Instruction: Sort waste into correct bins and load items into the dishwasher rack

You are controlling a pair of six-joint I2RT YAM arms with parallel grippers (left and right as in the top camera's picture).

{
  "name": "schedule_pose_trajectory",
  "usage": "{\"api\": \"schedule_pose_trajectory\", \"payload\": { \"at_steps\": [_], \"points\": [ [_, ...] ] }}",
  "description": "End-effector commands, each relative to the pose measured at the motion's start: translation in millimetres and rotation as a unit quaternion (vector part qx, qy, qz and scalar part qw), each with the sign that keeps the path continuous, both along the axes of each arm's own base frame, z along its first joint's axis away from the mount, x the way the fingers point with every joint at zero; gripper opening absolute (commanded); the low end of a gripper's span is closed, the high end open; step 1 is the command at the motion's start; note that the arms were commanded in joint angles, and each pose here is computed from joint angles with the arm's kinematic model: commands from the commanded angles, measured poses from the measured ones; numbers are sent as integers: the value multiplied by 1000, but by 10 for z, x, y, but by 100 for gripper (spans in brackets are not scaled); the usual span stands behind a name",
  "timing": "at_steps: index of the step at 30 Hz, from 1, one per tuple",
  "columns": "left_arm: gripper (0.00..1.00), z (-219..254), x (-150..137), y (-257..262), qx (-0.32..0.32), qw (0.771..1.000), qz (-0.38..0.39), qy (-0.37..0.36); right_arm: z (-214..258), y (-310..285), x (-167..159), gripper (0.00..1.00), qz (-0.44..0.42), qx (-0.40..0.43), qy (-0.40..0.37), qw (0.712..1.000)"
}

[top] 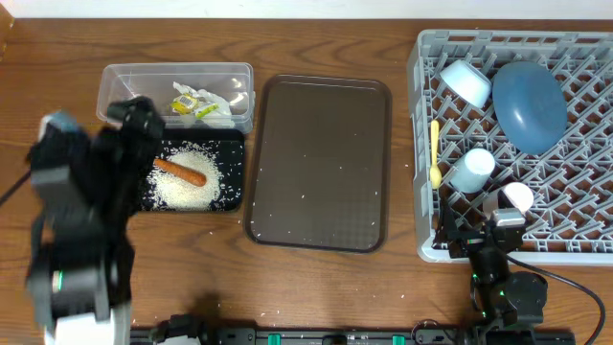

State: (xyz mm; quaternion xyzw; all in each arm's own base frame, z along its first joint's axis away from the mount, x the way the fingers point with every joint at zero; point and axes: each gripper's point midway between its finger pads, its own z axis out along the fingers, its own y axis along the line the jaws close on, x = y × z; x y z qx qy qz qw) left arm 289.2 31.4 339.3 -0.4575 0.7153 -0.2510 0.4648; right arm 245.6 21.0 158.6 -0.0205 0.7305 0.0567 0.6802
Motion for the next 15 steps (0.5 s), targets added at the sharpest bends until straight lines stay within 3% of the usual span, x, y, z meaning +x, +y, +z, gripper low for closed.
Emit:
{"api": "schedule_pose_trajectory", "payload": {
  "at_steps": [1, 4, 9, 11, 15],
  "points": [
    [97, 80, -213, 139, 30, 998, 43, -23, -2, -19, -1, 99, -6, 8, 0, 1000],
    [97, 5, -406, 163, 39, 997, 58, -34, -2, -19, -1, 99, -6, 8, 0, 1000],
    [97, -656, -587, 20, 39, 999, 33, -5, -2, -19, -1, 99, -6, 8, 0, 1000],
    [97, -832, -654, 199, 59, 994, 88, -11, -2, -19, -1, 99, -6, 8, 0, 1000],
    [97, -1092, -627, 316, 84, 987, 121, -57, -2, -19, -1, 99, -6, 8, 0, 1000]
  ]
}}
